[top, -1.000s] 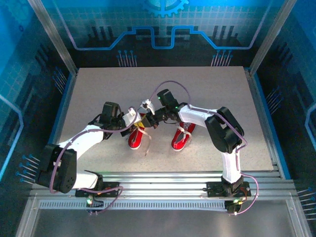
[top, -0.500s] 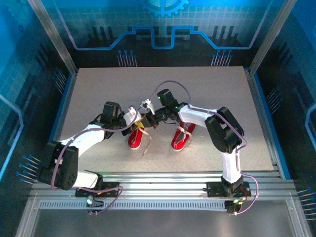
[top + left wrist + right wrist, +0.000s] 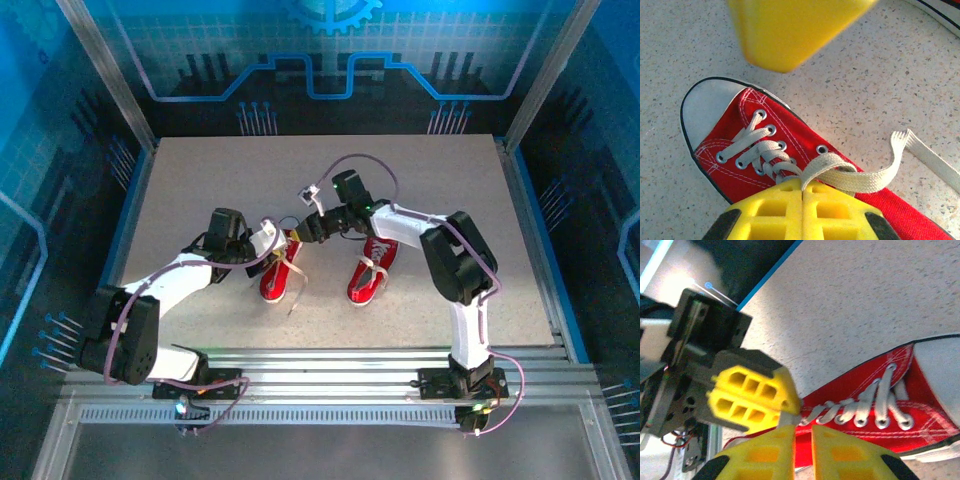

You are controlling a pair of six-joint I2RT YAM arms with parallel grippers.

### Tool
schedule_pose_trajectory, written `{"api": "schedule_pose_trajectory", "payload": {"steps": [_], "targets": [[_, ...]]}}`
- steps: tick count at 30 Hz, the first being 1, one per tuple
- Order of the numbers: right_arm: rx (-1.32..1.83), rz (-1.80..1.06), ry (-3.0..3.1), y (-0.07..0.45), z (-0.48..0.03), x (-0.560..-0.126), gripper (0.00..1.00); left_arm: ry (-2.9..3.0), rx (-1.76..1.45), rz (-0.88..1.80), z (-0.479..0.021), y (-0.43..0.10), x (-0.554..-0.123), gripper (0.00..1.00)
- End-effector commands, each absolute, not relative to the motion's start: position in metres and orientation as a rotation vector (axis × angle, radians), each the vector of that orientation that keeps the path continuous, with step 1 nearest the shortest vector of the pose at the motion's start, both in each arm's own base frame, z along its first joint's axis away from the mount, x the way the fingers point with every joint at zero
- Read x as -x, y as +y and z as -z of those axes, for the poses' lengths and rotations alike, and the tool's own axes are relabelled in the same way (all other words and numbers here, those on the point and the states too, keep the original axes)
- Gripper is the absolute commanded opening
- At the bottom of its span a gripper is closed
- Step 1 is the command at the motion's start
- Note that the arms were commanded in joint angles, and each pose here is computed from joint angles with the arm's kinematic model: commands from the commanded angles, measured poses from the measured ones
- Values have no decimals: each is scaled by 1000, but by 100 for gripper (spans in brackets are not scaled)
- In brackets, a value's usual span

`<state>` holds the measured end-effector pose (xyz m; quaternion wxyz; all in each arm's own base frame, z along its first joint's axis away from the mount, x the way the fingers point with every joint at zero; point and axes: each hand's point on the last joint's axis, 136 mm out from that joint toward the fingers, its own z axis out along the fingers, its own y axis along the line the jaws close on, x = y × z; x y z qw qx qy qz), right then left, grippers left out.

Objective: Tie the shoes

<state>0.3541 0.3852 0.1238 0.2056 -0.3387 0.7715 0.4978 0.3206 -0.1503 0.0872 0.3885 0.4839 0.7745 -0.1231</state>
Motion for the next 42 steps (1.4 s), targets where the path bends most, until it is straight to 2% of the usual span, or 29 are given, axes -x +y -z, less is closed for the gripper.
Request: {"api": "schedule_pose_trajectory", "payload": {"steps": [1,16,25,42], "targets": [[895,-1456,2260,390,-101,-352,21,1958,-1266,324,-84,-153,-313,6],[916,-1679,2254,408,-90,-330,30,1917,-1297,291,-85,-155,-311,6],[856,-1712,2288,411,-85,-332,28,1883,-1306,258,-89,-156,-310,4],[828,-1786,2314,418,-88,-328,29,1858,-1321,224,-91,-158,-309,3]]}}
